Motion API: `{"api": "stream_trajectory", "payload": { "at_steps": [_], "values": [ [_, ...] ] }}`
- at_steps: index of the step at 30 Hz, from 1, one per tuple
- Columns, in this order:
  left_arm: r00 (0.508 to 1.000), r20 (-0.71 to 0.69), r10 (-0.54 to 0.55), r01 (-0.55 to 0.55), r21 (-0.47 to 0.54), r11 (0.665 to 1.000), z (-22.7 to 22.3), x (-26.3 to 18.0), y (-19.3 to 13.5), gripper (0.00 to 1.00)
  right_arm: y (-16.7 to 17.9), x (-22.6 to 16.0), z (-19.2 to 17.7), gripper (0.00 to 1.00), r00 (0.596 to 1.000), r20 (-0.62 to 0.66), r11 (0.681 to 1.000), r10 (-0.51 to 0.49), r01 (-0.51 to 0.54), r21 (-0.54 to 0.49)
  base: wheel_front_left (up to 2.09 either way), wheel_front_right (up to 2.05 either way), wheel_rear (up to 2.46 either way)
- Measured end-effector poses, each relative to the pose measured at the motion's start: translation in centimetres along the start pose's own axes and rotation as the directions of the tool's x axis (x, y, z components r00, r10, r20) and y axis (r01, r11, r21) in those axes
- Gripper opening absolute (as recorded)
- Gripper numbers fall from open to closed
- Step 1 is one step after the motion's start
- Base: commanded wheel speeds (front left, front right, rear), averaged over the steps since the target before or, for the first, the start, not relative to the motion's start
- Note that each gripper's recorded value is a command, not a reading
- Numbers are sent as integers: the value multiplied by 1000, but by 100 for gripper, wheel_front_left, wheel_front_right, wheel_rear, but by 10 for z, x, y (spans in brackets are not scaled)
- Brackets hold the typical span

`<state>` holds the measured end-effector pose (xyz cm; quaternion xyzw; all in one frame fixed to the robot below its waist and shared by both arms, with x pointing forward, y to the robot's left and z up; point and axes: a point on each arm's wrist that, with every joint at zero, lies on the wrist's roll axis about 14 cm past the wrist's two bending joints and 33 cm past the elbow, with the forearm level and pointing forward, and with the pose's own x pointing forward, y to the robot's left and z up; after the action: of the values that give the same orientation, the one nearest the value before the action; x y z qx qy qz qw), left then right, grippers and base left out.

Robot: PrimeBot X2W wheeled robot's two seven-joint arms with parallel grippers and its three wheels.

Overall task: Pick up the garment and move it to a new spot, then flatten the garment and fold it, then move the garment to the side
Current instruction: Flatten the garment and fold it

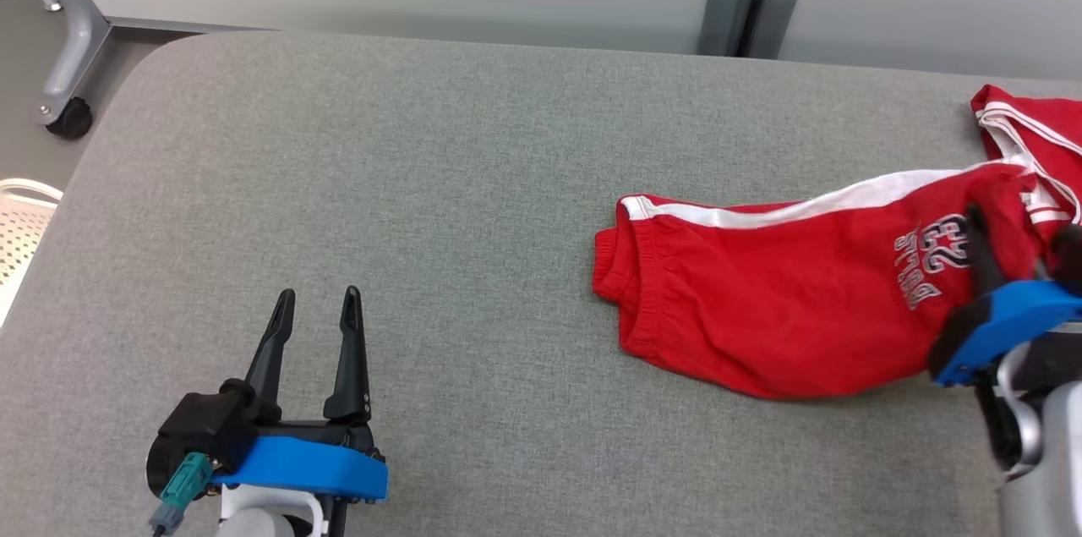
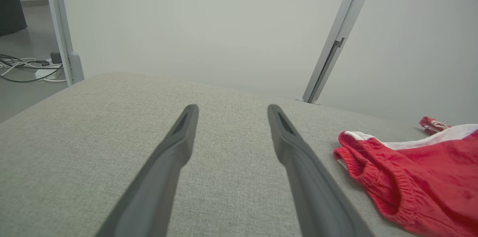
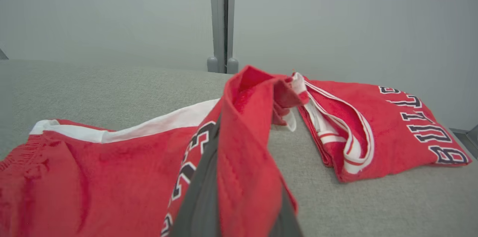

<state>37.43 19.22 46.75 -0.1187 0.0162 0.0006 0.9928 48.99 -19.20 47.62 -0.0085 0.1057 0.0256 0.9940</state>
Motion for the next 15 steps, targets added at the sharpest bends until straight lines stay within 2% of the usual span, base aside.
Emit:
{"api": "stream_trajectory", "payload": {
  "at_steps": [6, 11, 15],
  "values": [
    [1000, 0, -6, 6, 4, 1000, 1, -2, -1, 100, 62, -6, 16, 0, 987, 0, 983, 159, -159, -88, 0, 0, 0],
    [1000, -3, -8, 8, -1, 1000, 0, -2, -2, 100, 125, -5, 6, 0, 945, -78, 937, 317, -325, -126, 0, 0, 0],
    [1000, -2, 2, -2, -6, 1000, 0, -3, 1, 100, 163, 0, -13, 0, 902, -170, 899, 396, -419, -129, 0, 0, 0]
  ]
}}
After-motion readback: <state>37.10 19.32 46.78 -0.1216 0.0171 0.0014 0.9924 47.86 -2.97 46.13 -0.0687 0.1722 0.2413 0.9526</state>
